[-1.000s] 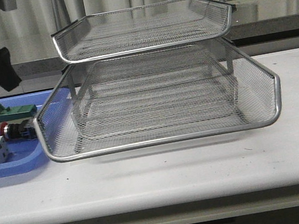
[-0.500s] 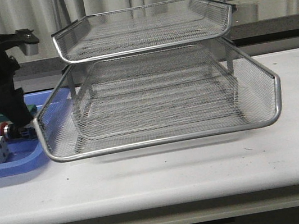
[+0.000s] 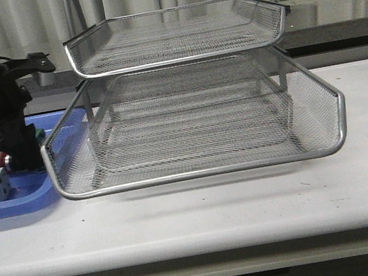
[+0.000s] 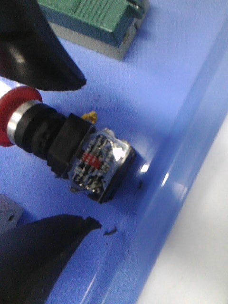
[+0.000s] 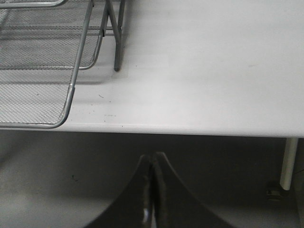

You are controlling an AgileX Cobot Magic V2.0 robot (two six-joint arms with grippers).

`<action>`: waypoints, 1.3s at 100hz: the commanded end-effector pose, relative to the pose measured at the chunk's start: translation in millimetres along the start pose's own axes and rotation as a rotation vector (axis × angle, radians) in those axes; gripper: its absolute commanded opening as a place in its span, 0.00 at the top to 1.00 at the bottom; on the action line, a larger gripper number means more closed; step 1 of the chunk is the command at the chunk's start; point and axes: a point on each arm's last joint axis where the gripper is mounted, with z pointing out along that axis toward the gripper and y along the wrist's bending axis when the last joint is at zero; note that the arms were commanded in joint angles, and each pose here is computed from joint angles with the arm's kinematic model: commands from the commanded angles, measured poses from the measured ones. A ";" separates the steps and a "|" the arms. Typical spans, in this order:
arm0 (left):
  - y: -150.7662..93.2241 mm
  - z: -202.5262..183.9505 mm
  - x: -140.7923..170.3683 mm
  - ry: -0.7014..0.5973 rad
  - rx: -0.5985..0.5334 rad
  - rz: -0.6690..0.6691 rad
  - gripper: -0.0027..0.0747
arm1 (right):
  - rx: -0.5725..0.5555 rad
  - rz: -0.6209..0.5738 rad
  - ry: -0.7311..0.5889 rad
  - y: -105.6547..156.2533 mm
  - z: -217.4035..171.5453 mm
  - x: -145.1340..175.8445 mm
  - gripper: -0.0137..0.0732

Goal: Place button on rack with both arms
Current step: 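Lower the left gripper over the red push button in the blue tray, then close the left gripper on the red push button and lift it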

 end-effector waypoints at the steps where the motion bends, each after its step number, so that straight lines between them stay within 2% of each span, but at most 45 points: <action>1: 8.2 -29.5 -10.7 -0.074 -0.085 0.002 0.30 | -0.006 -0.006 -0.087 1.1 -6.5 -12.2 0.92; 45: 6.4 -10.3 -9.0 -0.058 -0.051 -0.005 0.32 | -0.006 -0.006 -0.087 1.1 -6.5 -12.2 0.92; 52: 6.4 -10.3 -9.0 -0.058 -0.051 -0.005 0.40 | -0.006 -0.006 -0.087 1.1 -6.5 -12.2 0.92; 76: 6.2 -10.3 -8.9 -0.057 -0.049 -0.005 0.83 | -0.006 -0.006 -0.087 1.1 -6.5 -12.2 0.92; 90: 5.7 -11.2 -8.6 -0.054 -0.044 -0.004 0.99 | -0.006 -0.006 -0.087 1.1 -6.5 -12.2 0.92; 107: 4.9 -23.1 -9.2 -0.037 -0.015 -0.003 0.99 | -0.006 -0.006 -0.087 1.1 -6.5 -12.2 0.92; 130: 10.7 -64.9 -8.5 -0.036 0.002 -0.022 0.99 | -0.006 -0.006 -0.087 1.1 -6.5 -12.2 0.92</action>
